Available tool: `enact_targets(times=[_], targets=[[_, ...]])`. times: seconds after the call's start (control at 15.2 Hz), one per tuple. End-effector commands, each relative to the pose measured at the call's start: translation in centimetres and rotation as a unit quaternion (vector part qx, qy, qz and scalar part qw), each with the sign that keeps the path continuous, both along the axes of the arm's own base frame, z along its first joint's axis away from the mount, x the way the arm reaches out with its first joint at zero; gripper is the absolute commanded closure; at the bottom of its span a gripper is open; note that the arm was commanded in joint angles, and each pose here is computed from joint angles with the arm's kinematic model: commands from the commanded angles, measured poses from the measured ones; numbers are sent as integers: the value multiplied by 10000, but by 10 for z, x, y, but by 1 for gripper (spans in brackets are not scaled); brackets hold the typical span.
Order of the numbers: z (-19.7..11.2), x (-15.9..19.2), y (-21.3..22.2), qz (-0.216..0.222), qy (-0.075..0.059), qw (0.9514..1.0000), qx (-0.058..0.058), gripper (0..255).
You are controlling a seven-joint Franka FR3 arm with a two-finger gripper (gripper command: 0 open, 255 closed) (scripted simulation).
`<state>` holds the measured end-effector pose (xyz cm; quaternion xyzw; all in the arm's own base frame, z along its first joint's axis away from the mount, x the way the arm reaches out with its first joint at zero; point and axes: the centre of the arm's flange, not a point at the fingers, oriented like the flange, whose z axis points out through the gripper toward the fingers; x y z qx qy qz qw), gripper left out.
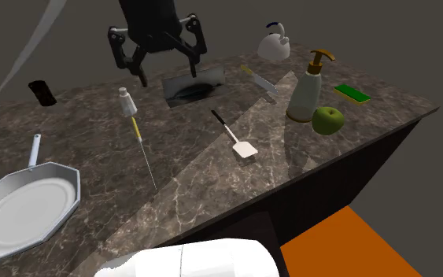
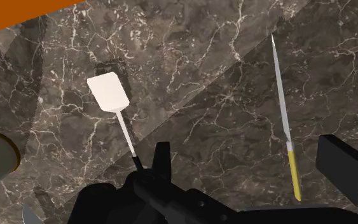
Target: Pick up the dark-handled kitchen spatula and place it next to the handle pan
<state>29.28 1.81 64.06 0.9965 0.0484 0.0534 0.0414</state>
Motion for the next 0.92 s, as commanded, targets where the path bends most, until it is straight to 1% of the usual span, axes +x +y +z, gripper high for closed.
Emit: enact_targets(times=[0.0,0.86], targets=[[0,0,0,0,0,10000,0,0],[-121,90,-91,531,128,9983,188,0]])
